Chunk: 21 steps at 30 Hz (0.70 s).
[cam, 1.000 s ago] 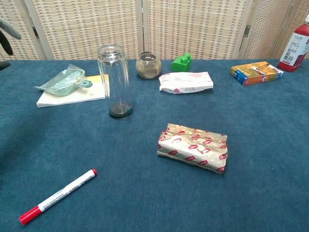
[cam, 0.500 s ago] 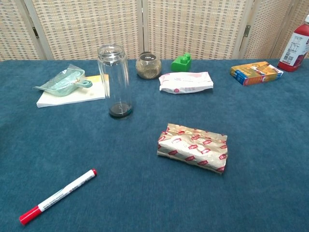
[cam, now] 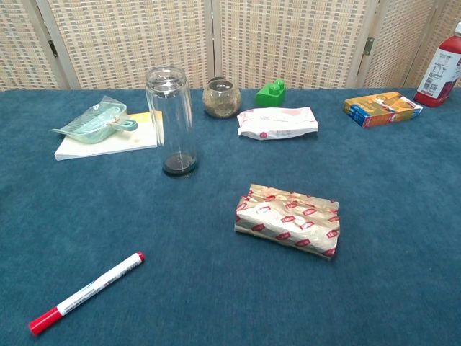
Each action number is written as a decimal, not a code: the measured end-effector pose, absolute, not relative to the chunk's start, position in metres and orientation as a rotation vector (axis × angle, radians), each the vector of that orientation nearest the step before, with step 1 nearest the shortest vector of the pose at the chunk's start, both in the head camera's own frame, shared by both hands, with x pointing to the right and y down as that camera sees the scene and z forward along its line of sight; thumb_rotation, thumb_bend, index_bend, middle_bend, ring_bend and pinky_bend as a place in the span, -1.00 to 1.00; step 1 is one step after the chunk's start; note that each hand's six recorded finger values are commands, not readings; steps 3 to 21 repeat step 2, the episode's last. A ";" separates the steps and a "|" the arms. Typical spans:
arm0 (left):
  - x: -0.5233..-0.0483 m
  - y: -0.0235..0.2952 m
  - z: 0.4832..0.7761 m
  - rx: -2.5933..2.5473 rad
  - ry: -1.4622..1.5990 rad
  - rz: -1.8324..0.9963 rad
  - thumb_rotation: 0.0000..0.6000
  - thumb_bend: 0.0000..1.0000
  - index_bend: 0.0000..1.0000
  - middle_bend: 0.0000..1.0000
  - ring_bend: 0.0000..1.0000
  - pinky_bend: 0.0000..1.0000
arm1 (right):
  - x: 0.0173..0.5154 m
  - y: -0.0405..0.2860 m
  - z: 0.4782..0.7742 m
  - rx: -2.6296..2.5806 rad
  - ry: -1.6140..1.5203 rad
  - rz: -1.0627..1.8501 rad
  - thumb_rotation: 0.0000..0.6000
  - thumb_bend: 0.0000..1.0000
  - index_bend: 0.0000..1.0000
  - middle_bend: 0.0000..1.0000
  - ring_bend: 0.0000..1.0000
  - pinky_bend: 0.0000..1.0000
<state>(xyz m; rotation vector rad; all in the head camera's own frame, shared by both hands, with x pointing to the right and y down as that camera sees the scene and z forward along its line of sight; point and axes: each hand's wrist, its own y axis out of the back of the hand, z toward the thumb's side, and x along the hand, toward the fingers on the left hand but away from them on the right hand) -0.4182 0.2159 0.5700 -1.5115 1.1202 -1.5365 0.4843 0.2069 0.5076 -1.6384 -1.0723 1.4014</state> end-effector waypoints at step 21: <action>-0.418 0.216 0.570 -1.514 1.120 -1.535 1.00 -0.32 -0.52 -0.43 -0.41 -0.28 | 0.484 0.207 0.507 -1.638 -1.072 1.400 1.00 -0.39 -0.96 -0.61 -0.84 -0.53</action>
